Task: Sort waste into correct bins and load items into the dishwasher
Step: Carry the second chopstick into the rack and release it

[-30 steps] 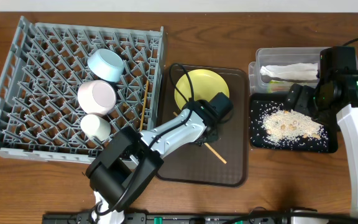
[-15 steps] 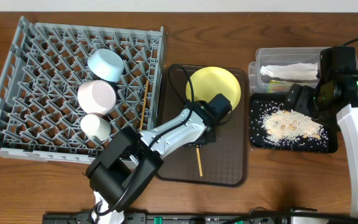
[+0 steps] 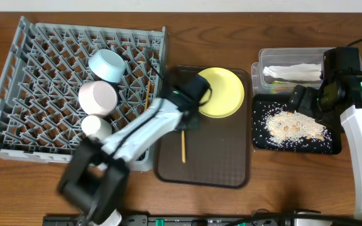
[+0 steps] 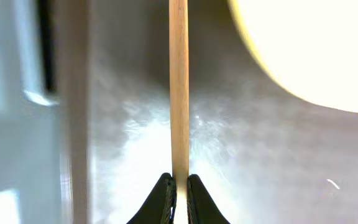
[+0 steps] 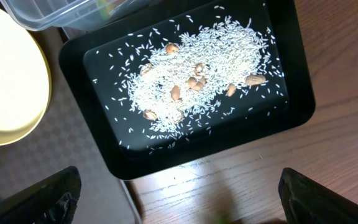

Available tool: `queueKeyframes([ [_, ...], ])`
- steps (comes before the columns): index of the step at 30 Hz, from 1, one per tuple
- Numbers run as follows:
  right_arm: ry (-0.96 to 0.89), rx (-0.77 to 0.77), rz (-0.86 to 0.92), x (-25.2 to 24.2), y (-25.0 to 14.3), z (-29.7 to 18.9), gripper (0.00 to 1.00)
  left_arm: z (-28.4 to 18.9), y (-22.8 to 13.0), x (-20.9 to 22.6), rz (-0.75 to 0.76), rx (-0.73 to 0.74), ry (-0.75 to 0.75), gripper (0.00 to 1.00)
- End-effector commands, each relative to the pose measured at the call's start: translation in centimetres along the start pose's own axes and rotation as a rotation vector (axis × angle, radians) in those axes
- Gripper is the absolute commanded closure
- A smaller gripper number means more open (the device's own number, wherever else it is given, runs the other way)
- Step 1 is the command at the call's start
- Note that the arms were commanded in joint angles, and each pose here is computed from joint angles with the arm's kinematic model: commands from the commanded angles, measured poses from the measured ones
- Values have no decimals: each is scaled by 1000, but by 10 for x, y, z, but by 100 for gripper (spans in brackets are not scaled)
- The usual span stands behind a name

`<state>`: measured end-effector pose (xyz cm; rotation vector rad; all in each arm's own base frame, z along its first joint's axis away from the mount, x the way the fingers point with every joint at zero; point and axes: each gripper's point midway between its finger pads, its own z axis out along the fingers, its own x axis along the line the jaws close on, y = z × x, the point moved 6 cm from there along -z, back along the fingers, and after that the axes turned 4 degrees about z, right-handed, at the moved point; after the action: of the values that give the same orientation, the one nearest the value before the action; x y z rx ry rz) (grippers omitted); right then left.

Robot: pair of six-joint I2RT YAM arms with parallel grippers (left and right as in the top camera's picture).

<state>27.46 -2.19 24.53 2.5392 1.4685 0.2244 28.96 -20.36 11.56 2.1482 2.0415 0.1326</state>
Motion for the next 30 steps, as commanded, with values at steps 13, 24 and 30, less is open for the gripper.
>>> queueKeyframes([
  [13,4,-16,-11,0,1,-5,1,-138,45,90,292,-431,6,92],
  [24,5,-16,-11,0,1,-5,1,-69,68,117,212,-260,60,92],
  [30,4,-15,-11,0,1,-5,1,-57,68,117,211,-224,59,88],
])
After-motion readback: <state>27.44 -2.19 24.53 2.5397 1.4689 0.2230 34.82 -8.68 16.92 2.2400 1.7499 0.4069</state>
